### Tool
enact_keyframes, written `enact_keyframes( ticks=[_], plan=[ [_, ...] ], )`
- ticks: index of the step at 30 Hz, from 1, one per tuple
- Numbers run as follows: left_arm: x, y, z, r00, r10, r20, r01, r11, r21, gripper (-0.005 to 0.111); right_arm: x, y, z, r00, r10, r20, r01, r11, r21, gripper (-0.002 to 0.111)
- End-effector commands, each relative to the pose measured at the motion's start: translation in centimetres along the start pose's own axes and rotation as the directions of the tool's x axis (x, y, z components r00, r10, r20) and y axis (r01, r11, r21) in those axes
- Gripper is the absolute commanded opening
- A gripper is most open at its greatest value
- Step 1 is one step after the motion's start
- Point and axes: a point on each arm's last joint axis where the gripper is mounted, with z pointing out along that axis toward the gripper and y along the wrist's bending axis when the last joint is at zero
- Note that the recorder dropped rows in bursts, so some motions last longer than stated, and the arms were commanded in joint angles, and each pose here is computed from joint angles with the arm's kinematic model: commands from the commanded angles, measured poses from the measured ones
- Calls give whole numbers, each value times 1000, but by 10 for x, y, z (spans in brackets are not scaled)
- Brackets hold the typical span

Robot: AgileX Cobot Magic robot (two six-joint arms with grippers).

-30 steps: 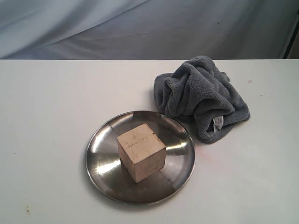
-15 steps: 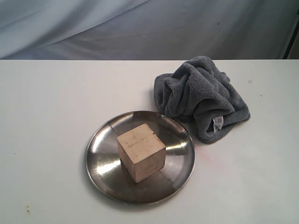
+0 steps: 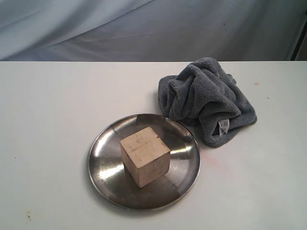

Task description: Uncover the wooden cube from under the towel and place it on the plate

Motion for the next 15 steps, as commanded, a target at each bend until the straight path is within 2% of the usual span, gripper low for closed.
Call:
enact_keyframes(
  ticks=[1, 15],
  plan=[
    [1, 0, 0, 1000, -1, 1, 1, 1000, 1, 1, 2, 0, 0, 999, 47, -7, -47, 999, 0, 0],
    [1, 0, 0, 1000, 1, 1, -1, 1000, 1, 1, 1, 0, 0, 999, 54, -5, -54, 999, 0, 0]
  ],
)
